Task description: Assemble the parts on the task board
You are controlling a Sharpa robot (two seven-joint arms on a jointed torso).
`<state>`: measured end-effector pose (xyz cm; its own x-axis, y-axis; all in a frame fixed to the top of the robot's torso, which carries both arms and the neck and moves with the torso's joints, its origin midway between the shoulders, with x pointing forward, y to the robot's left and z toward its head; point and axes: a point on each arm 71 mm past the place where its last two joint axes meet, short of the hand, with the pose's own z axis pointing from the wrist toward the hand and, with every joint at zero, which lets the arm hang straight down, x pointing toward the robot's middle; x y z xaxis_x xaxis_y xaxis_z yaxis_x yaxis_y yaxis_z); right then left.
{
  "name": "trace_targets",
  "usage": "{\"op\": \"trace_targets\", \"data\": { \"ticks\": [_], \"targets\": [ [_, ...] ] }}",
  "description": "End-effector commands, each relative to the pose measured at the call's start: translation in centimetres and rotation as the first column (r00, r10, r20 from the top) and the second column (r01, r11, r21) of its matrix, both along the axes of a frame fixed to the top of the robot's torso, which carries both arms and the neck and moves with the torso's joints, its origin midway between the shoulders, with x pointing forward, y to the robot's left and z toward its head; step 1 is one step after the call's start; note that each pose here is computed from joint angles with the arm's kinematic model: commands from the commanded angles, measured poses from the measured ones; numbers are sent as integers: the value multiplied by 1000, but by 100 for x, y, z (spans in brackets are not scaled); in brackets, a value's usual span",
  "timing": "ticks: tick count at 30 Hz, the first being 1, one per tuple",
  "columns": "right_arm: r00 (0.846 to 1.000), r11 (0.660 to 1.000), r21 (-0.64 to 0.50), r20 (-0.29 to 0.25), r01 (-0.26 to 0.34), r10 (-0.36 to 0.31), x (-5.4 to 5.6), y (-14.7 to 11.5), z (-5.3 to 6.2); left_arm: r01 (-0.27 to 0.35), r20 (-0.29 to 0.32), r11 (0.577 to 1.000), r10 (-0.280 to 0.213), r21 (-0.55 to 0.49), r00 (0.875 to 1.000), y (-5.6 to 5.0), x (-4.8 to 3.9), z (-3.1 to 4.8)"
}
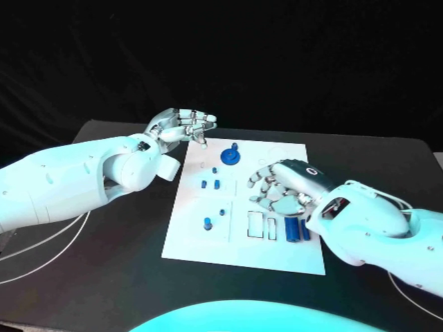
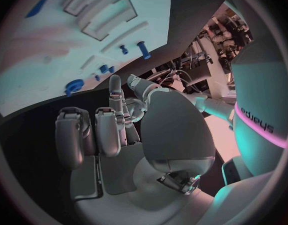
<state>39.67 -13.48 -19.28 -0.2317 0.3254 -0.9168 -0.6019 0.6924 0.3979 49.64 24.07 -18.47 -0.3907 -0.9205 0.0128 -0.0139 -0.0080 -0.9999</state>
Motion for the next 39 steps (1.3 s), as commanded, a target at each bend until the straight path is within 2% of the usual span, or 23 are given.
{"op": "trace_targets", "data": {
  "ticks": [1,3,6,10,17,25,39],
  "targets": [
    [956,986,87,-271,143,-114,53,-299,-59,16,4,1000,-16,-12,1000,-16,-11,11],
    [935,980,67,-318,189,-159,47,-489,-71,15,5,1000,-15,-11,1000,-10,-14,10],
    [903,969,12,-364,248,-227,-46,-742,-127,14,5,1000,-14,-10,1000,-3,-21,9],
    [884,957,-53,-369,286,-285,-178,-908,-196,14,4,1000,-14,-10,1000,1,-27,6],
    [880,940,-129,-331,315,-340,-304,-954,-302,17,3,1000,-17,-10,1000,-3,-33,2],
    [885,935,-172,-308,310,-349,-380,-827,-448,20,1,1000,-20,-11,1000,-3,-36,-1],
    [891,933,-208,-292,294,-346,-355,-677,-601,21,0,1000,-21,-10,1000,2,-38,-3]
  ]
}}
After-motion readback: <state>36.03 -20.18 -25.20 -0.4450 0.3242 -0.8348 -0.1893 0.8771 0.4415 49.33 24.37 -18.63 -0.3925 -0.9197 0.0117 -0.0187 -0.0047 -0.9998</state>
